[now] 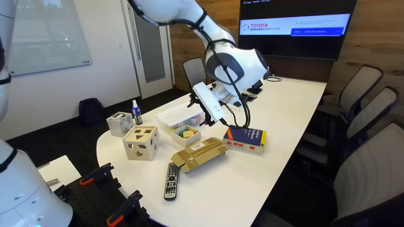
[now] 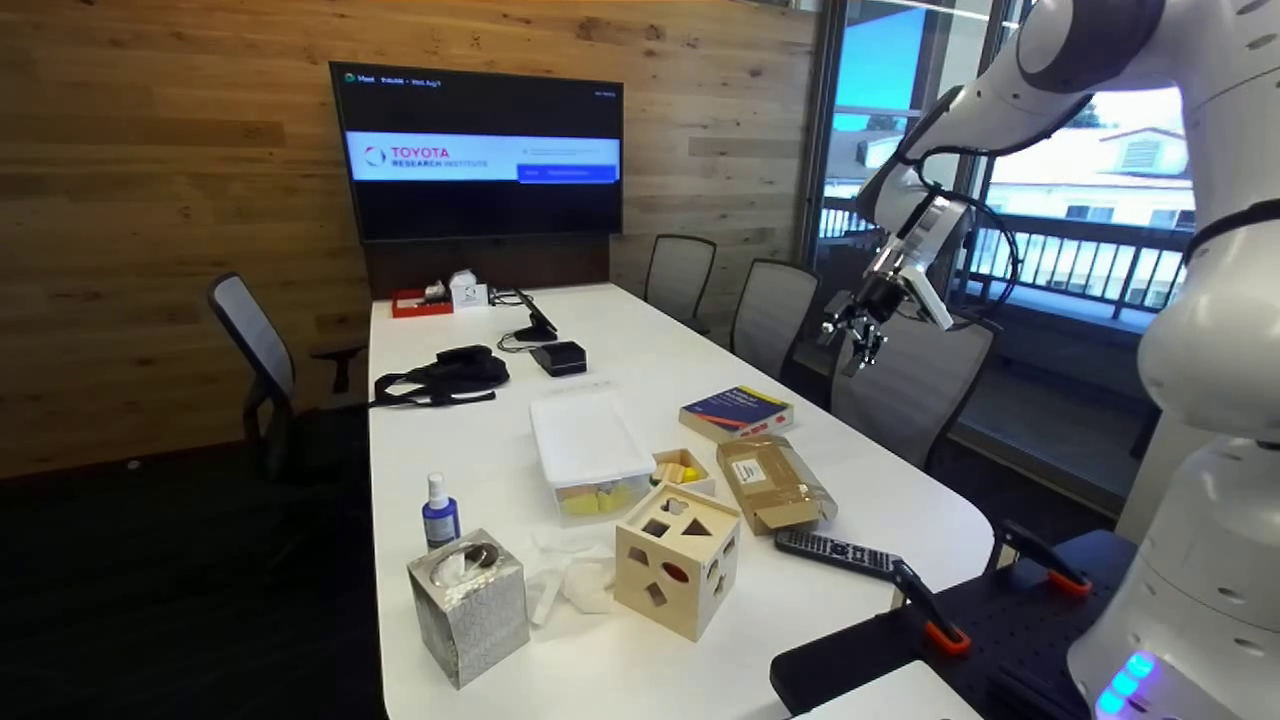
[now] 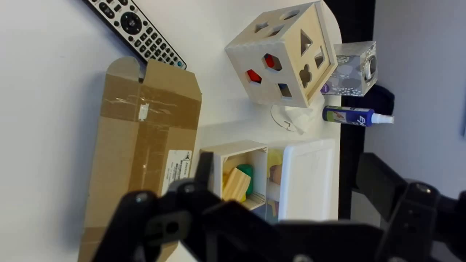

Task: Fully open the small box

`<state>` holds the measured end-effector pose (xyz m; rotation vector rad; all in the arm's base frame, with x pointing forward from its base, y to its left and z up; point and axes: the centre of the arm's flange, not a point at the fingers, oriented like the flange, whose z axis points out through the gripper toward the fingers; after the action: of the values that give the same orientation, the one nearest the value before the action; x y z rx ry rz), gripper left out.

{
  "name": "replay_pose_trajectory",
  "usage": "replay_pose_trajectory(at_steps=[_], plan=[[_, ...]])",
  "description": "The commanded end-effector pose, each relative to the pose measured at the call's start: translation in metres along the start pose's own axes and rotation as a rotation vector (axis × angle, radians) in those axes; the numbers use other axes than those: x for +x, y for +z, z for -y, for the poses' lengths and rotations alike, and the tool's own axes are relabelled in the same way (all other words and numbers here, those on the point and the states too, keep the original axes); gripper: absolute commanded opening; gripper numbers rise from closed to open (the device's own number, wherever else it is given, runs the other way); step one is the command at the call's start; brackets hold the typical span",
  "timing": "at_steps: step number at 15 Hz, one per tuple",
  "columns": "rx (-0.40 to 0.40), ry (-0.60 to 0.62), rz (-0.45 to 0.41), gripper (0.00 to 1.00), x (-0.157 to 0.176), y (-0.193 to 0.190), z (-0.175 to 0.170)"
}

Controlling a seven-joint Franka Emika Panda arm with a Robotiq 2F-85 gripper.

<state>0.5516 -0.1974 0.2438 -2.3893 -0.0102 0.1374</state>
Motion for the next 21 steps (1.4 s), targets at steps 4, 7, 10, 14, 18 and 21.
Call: replay_pose_trajectory(at_steps=[4,7,10,14,18,21], plan=[[0.133,0.116,-0.081,1.00,0.035,0.043,-0.083],[0.151,0.162,-0.094,1.00,0.045,0.067,-0.110],[0.154,0.202,-0.101,1.00,0.053,0.094,-0.131],[0.135,0.270,-0.111,1.00,0.062,0.125,-0.158],[0.118,0.346,-0.105,1.00,0.066,0.148,-0.180],[0.113,0.392,-0.099,1.00,0.067,0.159,-0.193]])
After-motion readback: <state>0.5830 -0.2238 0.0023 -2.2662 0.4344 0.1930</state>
